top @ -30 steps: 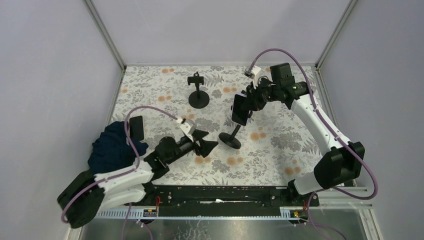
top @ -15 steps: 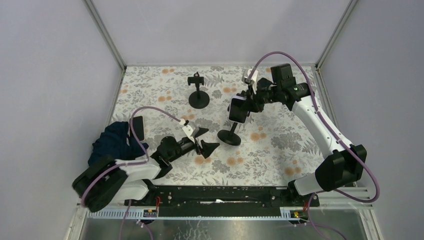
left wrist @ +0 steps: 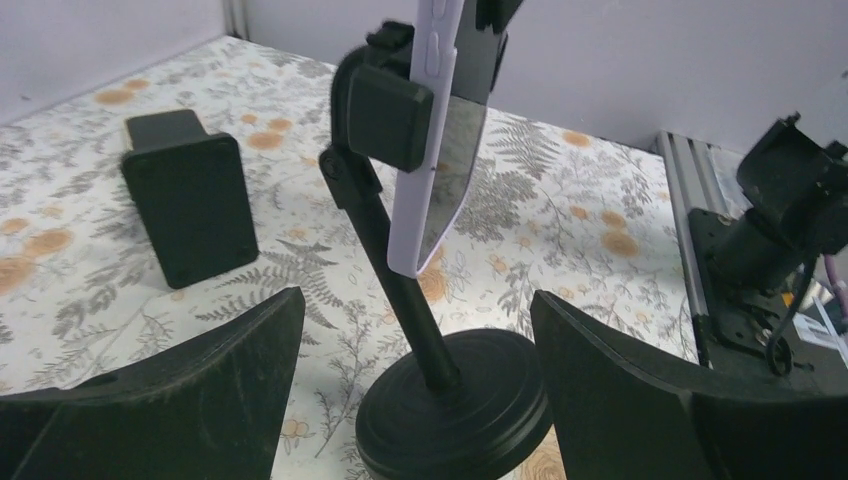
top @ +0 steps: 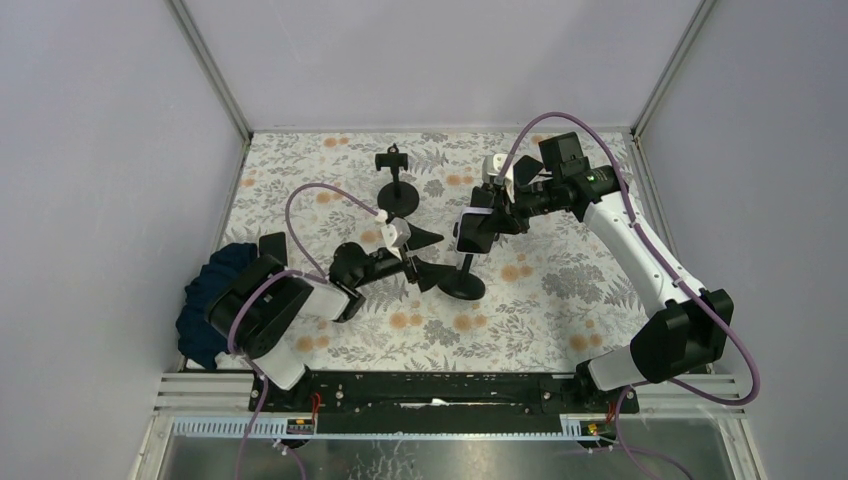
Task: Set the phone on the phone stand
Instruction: Adjust the phone at the phone stand.
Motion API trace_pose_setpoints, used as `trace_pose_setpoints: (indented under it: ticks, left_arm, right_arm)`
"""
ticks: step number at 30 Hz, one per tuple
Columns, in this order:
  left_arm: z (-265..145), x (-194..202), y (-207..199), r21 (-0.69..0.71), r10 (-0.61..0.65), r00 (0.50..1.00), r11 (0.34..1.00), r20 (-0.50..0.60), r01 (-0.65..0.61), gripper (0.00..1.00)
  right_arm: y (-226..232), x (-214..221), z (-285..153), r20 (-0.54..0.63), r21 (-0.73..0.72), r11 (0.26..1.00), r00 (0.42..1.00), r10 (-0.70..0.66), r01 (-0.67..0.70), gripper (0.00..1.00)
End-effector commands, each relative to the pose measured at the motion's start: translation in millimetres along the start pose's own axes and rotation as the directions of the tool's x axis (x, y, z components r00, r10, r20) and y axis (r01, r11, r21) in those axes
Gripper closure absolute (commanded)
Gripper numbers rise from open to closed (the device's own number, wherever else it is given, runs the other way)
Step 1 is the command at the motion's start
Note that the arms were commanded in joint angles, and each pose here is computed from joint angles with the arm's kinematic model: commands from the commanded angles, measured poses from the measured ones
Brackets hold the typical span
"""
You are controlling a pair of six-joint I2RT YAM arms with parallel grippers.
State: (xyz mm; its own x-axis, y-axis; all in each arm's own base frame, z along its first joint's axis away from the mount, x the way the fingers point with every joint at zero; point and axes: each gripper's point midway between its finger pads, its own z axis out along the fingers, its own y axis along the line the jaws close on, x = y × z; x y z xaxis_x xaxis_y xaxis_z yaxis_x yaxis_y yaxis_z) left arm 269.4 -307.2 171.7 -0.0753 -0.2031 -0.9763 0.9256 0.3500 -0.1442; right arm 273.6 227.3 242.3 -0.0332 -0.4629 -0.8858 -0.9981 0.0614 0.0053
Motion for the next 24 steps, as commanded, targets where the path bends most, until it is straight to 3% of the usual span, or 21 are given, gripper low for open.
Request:
trace_pose_setpoints:
  ticks: [1,15,24]
  left_arm:
    - [4.8,5.1,-8.4,0.093,0.043,0.999,0.995,0.006,-0.044,0.1]
    - [31.6,24.4,-3.0,0.144,0.091,0.996,0.985,0.021,-0.093,0.11]
    - [35.0,45.7,-4.7,0.166,0.02,1.0,0.986,-0.024,-0.016,0.22]
  right_arm:
    - [15.6,-49.2,-12.2,0.135,-0.023,0.985,0.977,-0.165,0.17,1.0]
    - [21.1,-51.5,-8.9,0.144,-0.053,0.984,0.976,-0.161,0.171,1.0]
    - [24.8,-55.7,-11.4,0.152,-0.055,0.981,0.972,-0.178,0.188,1.0]
